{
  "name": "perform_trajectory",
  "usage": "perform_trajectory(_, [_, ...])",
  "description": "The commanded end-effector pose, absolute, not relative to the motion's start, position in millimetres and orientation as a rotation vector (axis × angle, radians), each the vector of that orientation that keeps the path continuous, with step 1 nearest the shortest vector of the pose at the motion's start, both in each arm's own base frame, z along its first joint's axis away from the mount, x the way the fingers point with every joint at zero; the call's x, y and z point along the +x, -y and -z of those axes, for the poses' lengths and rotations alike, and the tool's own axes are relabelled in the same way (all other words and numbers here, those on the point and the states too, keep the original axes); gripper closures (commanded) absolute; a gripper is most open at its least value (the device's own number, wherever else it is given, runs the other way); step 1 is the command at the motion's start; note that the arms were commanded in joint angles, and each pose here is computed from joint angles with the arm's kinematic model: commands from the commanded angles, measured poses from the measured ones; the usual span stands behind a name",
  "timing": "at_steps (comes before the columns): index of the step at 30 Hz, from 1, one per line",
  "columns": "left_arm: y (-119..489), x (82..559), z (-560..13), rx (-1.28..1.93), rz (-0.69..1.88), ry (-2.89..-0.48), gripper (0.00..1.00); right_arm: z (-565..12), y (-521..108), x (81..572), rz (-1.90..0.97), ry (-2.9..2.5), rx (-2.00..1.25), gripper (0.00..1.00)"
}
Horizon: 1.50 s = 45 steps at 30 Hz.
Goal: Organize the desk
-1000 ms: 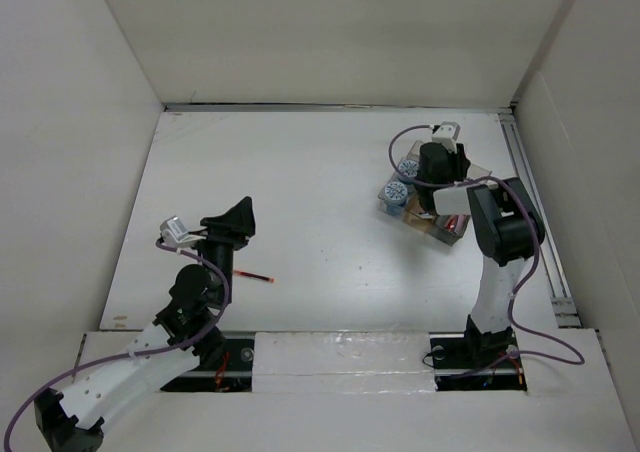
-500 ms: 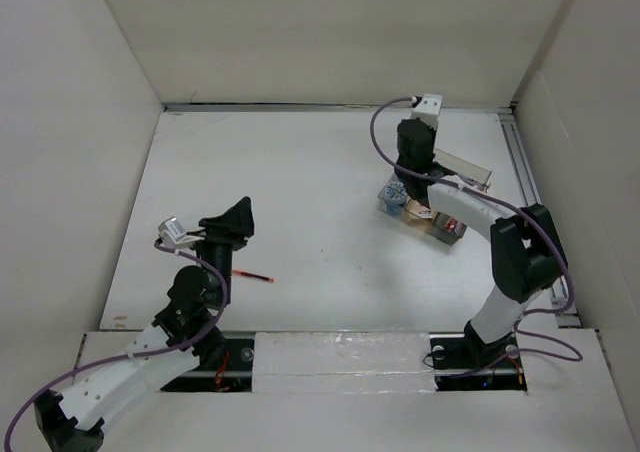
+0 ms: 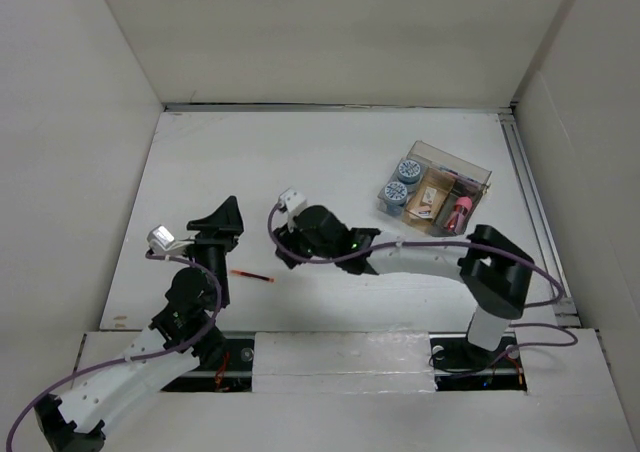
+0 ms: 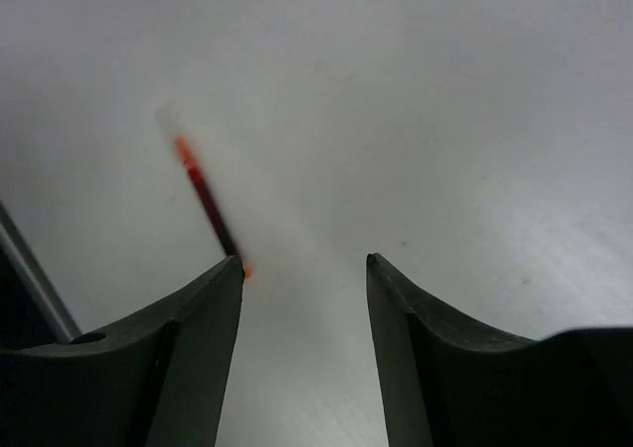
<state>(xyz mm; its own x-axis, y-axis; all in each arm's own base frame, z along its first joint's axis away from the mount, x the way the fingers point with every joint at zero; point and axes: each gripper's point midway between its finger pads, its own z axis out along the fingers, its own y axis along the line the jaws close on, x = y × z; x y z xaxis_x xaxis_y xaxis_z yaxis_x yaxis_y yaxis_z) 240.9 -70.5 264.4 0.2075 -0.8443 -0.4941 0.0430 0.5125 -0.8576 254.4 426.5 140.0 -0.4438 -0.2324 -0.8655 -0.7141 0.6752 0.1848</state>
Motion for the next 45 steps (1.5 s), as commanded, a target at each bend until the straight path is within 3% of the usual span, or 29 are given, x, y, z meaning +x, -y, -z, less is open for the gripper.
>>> perform_trajectory(1, [57, 240, -266, -0.914, 0.704, -1.159, 0.33, -108, -455, 229, -0.727, -2.047, -0.841, 0.41])
perform_trajectory(8, [48, 240, -263, -0.948, 0.64, -1.162, 0.32, -86, -505, 198, -0.807, -2.008, -0.984, 0.41])
perform_trajectory(16, [37, 234, -266, -0.976, 0.637, -1.129, 0.32, -45, -522, 197, -0.68, -2.025, -0.985, 0.46])
perform_trajectory(19, [36, 234, -267, -0.975, 0.643, -1.116, 0.32, -29, -524, 201, -0.617, -2.025, -0.987, 0.52])
perform_trajectory(22, [34, 233, -269, -0.978, 0.63, -1.118, 0.32, -5, -509, 218, -0.491, -2.017, -0.916, 0.65])
perform_trajectory(23, [31, 232, -268, -0.988, 0.616, -1.114, 0.32, -2, -505, 221, -0.468, -2.019, -0.887, 0.78])
perform_trajectory(27, [32, 231, -270, -0.986, 0.638, -1.107, 0.33, 2, -478, 226, -0.431, -2.033, -0.747, 0.99])
perform_trajectory(32, [38, 233, -270, -0.95, 0.646, -1.122, 0.33, -58, -447, 225, -0.492, -1.967, -0.589, 1.0])
perform_trajectory(36, [46, 237, -272, -0.91, 0.647, -1.145, 0.33, -125, -417, 259, -0.479, -1.875, -0.42, 1.0])
perform_trajectory(39, [54, 240, -275, -0.871, 0.65, -1.173, 0.33, -158, -364, 312, -0.351, -1.818, -0.28, 1.0])
perform_trajectory(45, [69, 245, -279, -0.796, 0.655, -1.217, 0.33, -197, -190, 408, -0.003, -1.744, 0.151, 1.0])
